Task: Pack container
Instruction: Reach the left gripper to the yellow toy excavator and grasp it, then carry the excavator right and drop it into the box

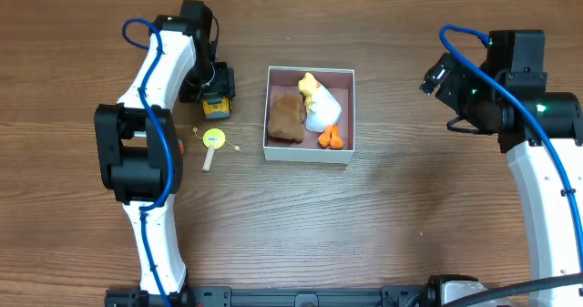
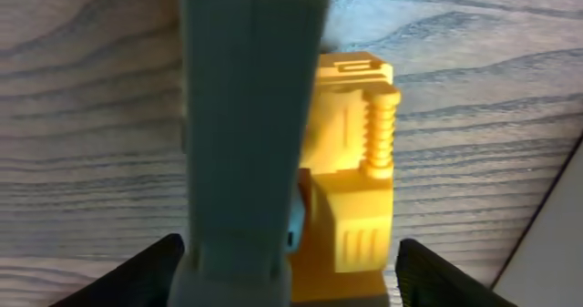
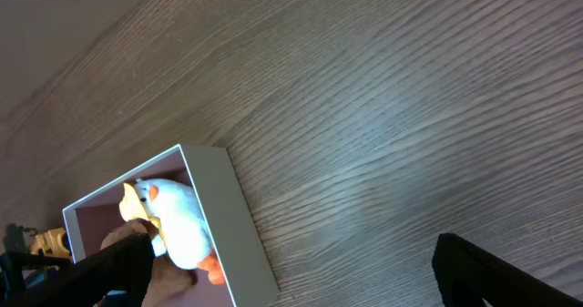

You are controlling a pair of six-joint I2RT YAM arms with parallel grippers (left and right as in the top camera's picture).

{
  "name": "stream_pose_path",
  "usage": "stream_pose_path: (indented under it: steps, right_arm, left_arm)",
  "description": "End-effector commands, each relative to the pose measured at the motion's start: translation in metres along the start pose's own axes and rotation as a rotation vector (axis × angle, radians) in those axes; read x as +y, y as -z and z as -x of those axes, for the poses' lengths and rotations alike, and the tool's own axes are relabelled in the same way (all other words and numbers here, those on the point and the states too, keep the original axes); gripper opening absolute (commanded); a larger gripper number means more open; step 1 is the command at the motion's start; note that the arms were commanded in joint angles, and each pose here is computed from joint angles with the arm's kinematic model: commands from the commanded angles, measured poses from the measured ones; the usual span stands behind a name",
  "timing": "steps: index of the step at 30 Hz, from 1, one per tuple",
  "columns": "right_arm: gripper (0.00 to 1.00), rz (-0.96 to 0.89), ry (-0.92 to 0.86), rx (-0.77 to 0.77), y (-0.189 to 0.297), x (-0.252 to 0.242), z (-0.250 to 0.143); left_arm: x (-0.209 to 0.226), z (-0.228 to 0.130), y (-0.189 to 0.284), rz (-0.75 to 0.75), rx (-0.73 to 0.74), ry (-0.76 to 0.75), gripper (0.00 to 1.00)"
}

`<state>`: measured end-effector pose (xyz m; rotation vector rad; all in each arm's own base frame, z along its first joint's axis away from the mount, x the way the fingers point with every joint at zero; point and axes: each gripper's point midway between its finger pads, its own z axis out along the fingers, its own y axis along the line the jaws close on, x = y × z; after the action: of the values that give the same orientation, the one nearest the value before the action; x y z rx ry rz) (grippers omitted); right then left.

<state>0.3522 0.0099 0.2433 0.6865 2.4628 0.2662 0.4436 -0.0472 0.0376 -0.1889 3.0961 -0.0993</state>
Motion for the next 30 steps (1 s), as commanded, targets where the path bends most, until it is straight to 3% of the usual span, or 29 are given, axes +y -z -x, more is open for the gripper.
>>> stream_pose_path:
  steps: [1, 7, 12, 16, 24, 27, 30]
  right_arm:
    - [1.00, -0.008, 0.002, -0.016, 0.002, -0.001, 0.005]
    - [1.00, -0.014, 0.001, -0.007, 0.002, -0.003, 0.002]
    - [1.00, -0.016, 0.001, -0.003, 0.002, -0.003, 0.001]
    - [1.00, -0.016, 0.001, -0.003, 0.002, -0.003, 0.001]
    - [1.00, -0.028, 0.001, 0.016, 0.003, -0.006, -0.003]
    - [1.00, -0.028, 0.001, 0.017, 0.003, -0.006, -0.003]
    - [1.00, -0.031, 0.004, 0.022, 0.003, -0.007, -0.005]
  left_arm:
    - [0.005, 0.006, -0.003, 0.038, -0.007, -0.037, 0.68]
    - [0.004, 0.004, -0.003, 0.044, -0.001, -0.087, 0.66]
    - [0.003, 0.004, -0.003, 0.067, -0.003, -0.099, 0.43]
    - [0.003, -0.003, 0.003, 0.069, 0.025, -0.143, 0.31]
    - [-0.028, -0.006, 0.104, 0.050, -0.006, -0.240, 0.05]
    - [-0.056, -0.016, 0.148, 0.036, -0.065, -0.339, 0.04]
    - [-0.118, -0.040, 0.199, -0.070, -0.200, -0.524, 0.04]
